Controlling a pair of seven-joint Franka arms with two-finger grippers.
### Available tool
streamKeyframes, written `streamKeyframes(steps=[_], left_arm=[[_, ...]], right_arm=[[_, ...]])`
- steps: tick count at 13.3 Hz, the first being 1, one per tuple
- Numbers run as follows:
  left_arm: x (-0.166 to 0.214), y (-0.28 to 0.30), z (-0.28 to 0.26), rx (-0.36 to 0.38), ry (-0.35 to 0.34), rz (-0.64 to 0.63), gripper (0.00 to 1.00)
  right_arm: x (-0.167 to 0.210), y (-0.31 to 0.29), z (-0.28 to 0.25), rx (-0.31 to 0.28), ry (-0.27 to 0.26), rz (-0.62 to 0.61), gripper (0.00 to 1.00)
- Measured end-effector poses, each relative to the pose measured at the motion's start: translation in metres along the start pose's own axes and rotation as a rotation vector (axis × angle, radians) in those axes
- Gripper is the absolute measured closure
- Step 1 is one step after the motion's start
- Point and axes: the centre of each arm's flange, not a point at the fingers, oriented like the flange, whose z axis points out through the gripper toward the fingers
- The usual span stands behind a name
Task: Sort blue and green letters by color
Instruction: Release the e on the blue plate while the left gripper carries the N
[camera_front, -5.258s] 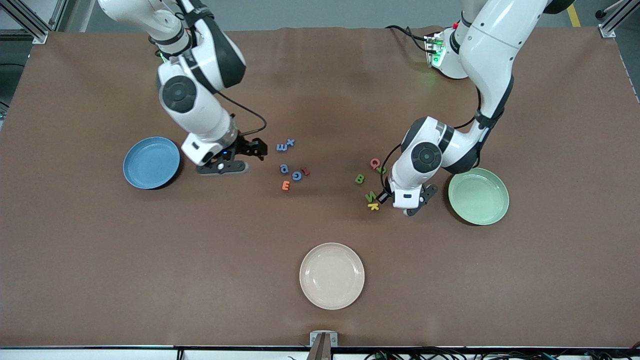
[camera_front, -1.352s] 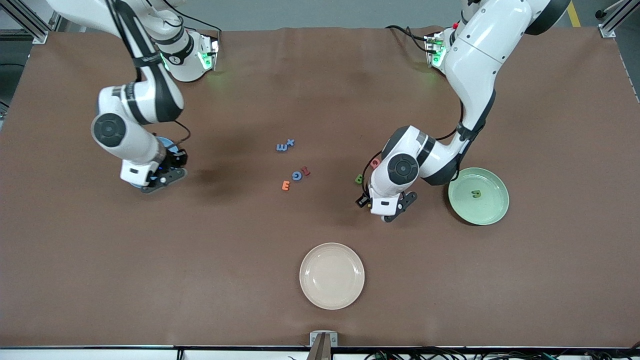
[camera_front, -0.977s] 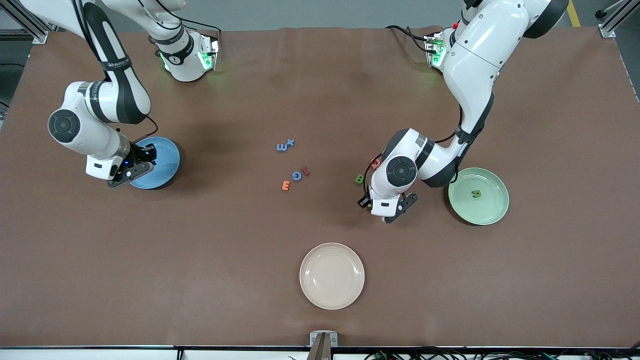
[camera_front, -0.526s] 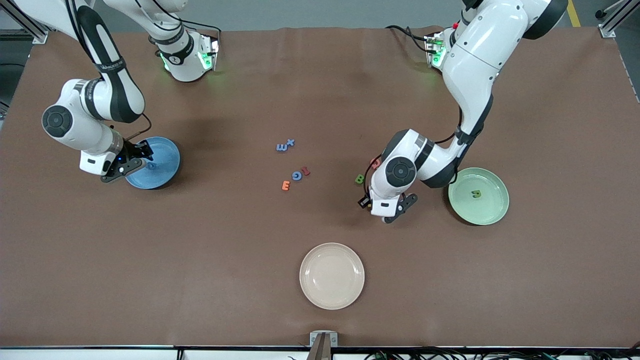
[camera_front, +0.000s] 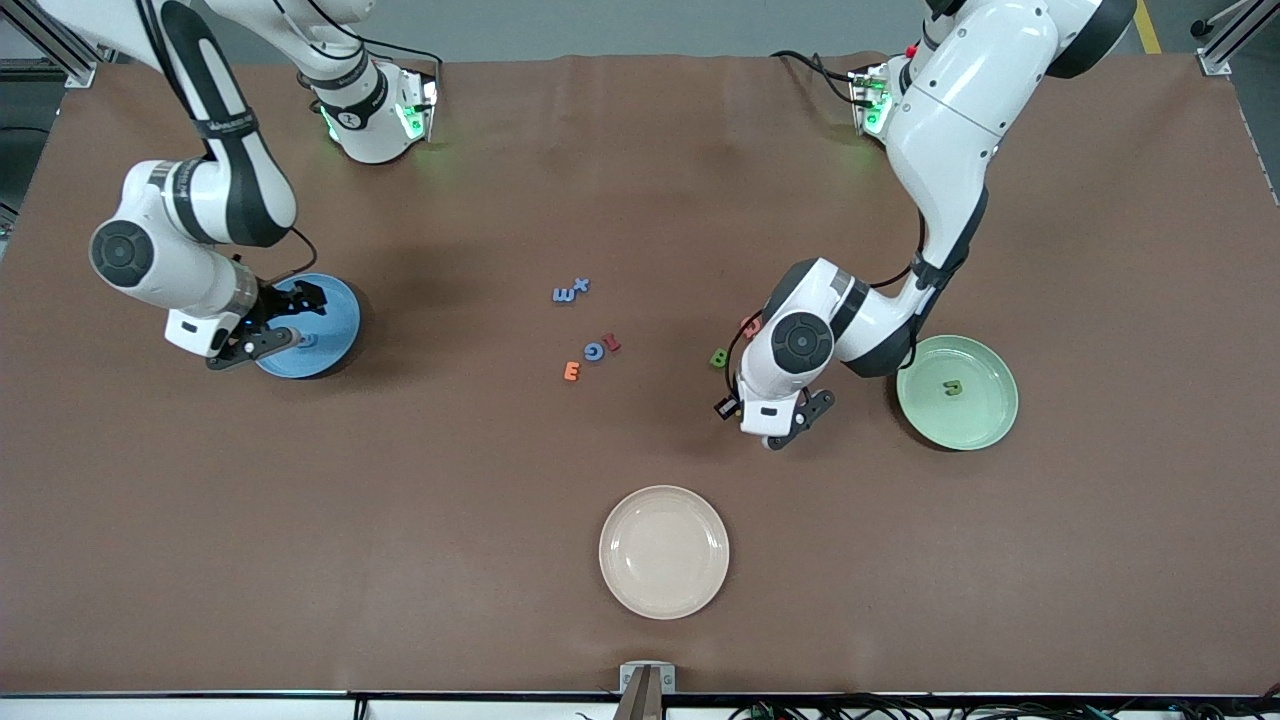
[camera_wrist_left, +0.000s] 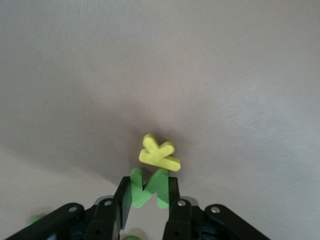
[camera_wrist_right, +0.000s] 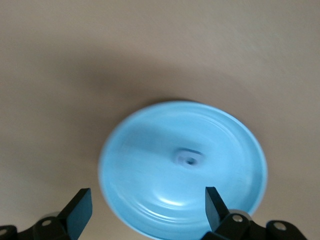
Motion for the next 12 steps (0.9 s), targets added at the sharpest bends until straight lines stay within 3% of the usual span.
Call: streamKeyframes(steps=[3,6,10,12], left_arm=[[0.011,0.000,-0.061,-0.017,0.033,-0.012,0.67],[0.044,-0.023,-0.108,0.015,0.050,-0.008,0.67],[0.105,-0.076,-0.127,0.095,0.031,0.067,0.67],[0.130,-0.110,-0.126,0.127,0.024,0.124,0.67]], right_arm=[[0.027,-0.082,-0.011,0.046,0.028,0.120,0.00],[0.047,-0.158,-0.031,0.041,0.064,0.283,0.00],[0.063,-0.257,-0.073,0.059,0.108,0.579,0.00],[0.069,-0.258,-0.090,0.074,0.125,0.652,0.00]])
